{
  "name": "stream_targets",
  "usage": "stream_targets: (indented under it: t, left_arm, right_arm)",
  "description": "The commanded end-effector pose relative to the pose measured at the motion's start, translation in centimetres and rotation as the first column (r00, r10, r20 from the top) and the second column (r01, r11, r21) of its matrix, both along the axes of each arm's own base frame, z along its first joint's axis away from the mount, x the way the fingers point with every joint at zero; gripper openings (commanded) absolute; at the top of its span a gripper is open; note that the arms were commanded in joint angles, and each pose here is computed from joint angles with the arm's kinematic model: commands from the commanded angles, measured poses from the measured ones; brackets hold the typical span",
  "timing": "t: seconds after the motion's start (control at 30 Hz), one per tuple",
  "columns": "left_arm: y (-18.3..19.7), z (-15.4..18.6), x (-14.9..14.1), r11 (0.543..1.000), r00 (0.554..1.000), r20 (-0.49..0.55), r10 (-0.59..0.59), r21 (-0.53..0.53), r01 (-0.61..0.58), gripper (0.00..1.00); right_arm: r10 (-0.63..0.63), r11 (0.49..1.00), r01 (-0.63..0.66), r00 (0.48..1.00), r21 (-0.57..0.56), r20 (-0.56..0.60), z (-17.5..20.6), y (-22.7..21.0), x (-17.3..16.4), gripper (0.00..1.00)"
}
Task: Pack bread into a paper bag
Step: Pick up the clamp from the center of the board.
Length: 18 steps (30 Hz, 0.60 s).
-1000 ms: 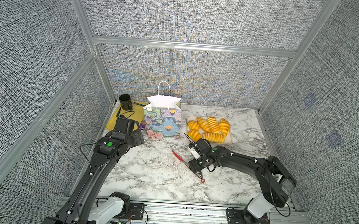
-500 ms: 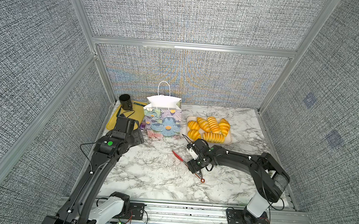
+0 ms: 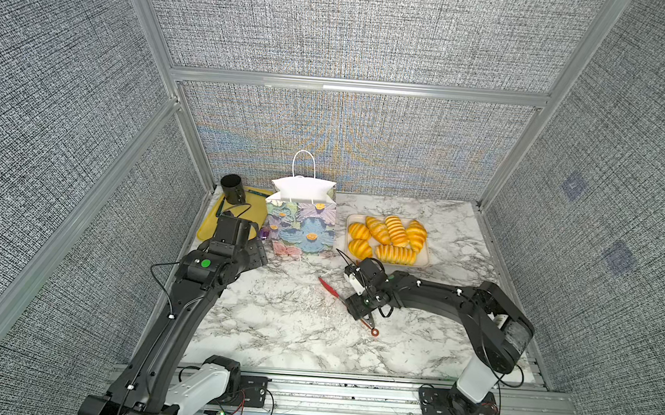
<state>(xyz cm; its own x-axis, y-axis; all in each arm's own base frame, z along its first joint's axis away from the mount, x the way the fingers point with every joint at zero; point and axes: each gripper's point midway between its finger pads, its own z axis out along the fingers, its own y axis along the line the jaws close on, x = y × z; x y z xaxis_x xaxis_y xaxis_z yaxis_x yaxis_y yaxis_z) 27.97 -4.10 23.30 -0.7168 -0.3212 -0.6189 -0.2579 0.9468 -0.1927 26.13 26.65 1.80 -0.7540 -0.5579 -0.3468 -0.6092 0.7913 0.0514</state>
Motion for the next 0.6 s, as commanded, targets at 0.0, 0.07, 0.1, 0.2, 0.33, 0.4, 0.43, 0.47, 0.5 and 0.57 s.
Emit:
stream_targets:
  t: [0.0,0.07,0.1,0.2,0.33,0.4,0.43,0.47,0.5,0.57]
  left_arm:
    - [0.1,0.3,0.1,1.0,1.0,0.006,-0.001,0.01,0.001,0.8]
    - [0.2,0.3,0.1,1.0,1.0,0.006,0.0,0.013,0.0,0.8]
    - [0.2,0.3,0.1,1.0,1.0,0.006,0.001,0.014,-0.001,0.8]
    - [0.2,0.3,0.1,1.0,1.0,0.005,0.002,0.012,-0.002,0.8]
    - [0.2,0.2,0.1,1.0,1.0,0.005,0.003,0.012,-0.003,0.8]
    - [0.2,0.3,0.1,1.0,1.0,0.008,0.004,0.011,-0.004,0.8]
    - [0.2,0.3,0.1,1.0,1.0,0.008,0.003,0.011,-0.003,0.8]
    - [0.2,0.3,0.1,1.0,1.0,0.01,0.002,0.011,-0.002,0.8]
    - [0.2,0.3,0.0,1.0,1.0,0.011,0.004,0.011,-0.004,0.8]
    - [0.2,0.3,0.0,1.0,1.0,0.012,0.004,0.012,-0.004,0.8]
  right_arm:
    - [-0.004,1.0,0.002,0.998,-0.025,-0.067,-1.1,-0.9,-1.5,0.77]
    - [-0.005,1.0,0.004,0.998,-0.025,-0.066,-1.1,-1.0,-1.6,0.74]
    - [-0.007,1.0,0.005,0.998,-0.026,-0.07,-1.1,-1.1,-1.7,0.71]
    - [-0.014,1.0,0.012,0.997,-0.029,-0.074,-1.1,-1.3,-1.9,0.69]
    - [-0.018,1.0,0.016,0.997,-0.023,-0.078,-0.8,-1.4,-2.2,0.65]
    - [-0.021,1.0,0.02,0.997,-0.021,-0.077,-0.5,-1.5,-2.3,0.63]
    - [-0.022,1.0,0.021,0.997,-0.019,-0.076,-0.3,-1.5,-2.4,0.63]
    - [-0.024,1.0,0.023,0.997,-0.017,-0.075,0.0,-1.5,-2.5,0.62]
    - [-0.027,1.0,0.025,0.997,-0.016,-0.073,0.2,-1.5,-2.6,0.62]
    - [-0.036,0.999,0.035,0.997,-0.006,-0.069,0.7,-1.6,-2.9,0.61]
